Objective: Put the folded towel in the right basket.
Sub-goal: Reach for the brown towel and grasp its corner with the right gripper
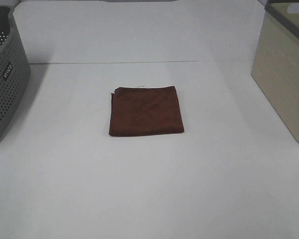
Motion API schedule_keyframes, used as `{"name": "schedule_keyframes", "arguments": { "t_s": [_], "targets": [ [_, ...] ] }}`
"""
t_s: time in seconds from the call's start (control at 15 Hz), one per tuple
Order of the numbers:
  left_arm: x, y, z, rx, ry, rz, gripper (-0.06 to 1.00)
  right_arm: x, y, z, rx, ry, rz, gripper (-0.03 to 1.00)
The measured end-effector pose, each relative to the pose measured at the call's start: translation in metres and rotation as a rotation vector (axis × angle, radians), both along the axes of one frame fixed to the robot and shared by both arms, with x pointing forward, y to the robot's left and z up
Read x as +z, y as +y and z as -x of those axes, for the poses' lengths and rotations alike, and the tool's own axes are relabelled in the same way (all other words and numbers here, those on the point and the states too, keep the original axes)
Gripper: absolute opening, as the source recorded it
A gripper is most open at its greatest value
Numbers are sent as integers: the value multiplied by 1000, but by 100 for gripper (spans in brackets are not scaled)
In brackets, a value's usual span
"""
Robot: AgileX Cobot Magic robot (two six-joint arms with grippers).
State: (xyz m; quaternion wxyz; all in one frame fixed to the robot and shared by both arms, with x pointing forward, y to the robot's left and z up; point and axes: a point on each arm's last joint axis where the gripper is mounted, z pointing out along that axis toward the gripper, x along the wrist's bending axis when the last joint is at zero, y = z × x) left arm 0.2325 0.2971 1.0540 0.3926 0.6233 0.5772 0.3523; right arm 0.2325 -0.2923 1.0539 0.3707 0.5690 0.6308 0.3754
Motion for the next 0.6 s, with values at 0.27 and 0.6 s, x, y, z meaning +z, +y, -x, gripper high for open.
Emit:
{"name": "schedule_keyframes", "arguments": {
  "t_s": [0.27, 0.6],
  "targets": [
    [0, 0, 0, 0, 0, 0, 88, 0, 0, 0, 0, 0, 0, 78],
    [0, 0, 0, 0, 0, 0, 88, 1, 0, -4, -4, 26, -8, 77]
  ]
}}
